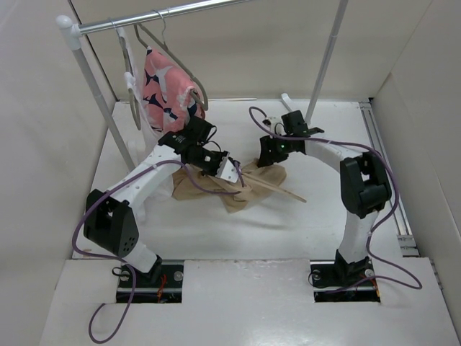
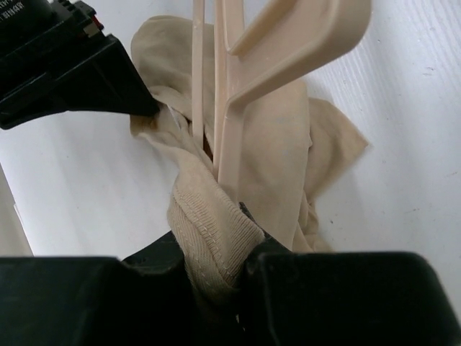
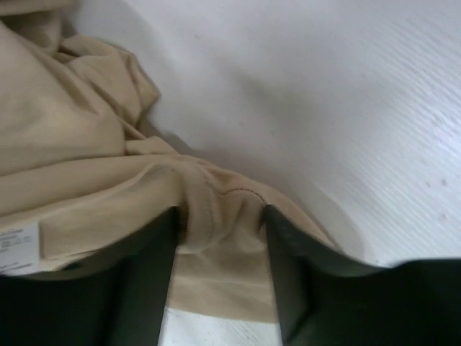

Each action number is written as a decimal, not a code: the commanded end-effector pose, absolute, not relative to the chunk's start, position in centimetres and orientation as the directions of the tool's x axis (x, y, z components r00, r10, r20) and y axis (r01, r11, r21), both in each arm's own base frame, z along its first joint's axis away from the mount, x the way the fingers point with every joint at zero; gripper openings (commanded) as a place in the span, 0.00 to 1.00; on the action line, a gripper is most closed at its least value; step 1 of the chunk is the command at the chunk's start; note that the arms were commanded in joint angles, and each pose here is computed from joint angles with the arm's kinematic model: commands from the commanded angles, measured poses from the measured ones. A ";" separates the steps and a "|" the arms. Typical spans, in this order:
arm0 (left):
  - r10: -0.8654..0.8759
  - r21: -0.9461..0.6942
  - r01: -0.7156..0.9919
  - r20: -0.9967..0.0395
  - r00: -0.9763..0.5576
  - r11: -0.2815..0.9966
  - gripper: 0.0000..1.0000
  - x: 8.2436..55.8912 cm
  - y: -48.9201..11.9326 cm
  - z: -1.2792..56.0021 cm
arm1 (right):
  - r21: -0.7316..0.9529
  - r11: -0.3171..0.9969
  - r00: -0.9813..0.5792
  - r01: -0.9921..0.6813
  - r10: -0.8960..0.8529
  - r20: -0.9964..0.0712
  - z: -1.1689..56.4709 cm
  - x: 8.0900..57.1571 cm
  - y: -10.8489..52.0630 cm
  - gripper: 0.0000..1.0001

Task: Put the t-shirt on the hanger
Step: Place tshirt on hanger

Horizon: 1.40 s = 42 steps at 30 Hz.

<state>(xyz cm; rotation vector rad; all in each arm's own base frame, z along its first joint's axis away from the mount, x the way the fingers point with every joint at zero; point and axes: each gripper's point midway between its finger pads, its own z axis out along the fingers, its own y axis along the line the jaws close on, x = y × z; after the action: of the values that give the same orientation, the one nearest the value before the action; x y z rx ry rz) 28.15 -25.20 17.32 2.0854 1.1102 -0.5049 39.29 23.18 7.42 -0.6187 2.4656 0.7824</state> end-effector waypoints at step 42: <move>0.847 0.397 0.909 -0.521 0.109 0.127 0.00 37.9 -20.8 15.3 | 0.102 0.975 -0.625 -0.198 -0.046 -0.779 20.0 39.9 4.0 0.00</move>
<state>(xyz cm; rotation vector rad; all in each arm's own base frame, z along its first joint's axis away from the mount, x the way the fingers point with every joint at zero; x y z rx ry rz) 37.05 -24.22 15.81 1.6695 1.6328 -0.2586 39.70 8.16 17.89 -0.2524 2.2772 0.3770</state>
